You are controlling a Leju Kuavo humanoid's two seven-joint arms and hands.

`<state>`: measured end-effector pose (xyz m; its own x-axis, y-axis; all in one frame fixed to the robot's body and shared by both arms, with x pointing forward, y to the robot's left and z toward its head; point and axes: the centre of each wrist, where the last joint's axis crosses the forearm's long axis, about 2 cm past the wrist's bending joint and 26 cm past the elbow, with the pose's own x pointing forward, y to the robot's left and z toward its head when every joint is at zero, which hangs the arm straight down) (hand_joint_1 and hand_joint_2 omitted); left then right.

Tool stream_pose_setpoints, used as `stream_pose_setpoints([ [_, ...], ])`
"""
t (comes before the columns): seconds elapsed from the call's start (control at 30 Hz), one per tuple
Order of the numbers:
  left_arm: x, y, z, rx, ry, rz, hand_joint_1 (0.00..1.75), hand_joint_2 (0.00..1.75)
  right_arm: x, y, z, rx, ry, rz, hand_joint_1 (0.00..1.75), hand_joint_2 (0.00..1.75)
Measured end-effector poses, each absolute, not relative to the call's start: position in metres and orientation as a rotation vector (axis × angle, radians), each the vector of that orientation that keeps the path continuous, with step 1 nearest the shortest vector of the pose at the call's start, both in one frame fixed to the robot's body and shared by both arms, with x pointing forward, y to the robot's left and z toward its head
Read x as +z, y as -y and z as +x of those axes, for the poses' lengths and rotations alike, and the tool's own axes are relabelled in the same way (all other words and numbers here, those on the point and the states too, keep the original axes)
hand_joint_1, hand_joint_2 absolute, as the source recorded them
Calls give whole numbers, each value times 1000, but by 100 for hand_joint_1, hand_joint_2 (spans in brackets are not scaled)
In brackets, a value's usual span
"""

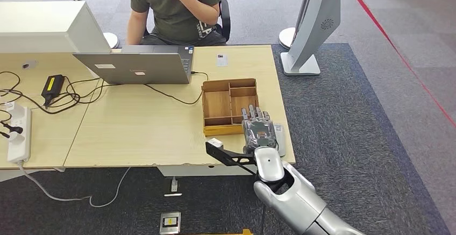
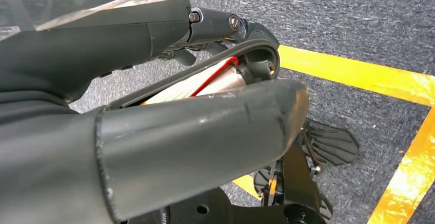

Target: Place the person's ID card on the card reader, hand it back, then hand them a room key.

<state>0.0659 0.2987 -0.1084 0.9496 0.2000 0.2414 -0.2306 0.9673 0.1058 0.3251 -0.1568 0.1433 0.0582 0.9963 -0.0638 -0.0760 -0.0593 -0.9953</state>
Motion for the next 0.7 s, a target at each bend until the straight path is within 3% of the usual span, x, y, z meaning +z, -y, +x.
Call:
stream_pose_setpoints([
  [0.7, -108, -299, 66, 233, 220, 142, 0, 0, 148, 137, 332, 1282, 1112, -1203, 0, 175],
])
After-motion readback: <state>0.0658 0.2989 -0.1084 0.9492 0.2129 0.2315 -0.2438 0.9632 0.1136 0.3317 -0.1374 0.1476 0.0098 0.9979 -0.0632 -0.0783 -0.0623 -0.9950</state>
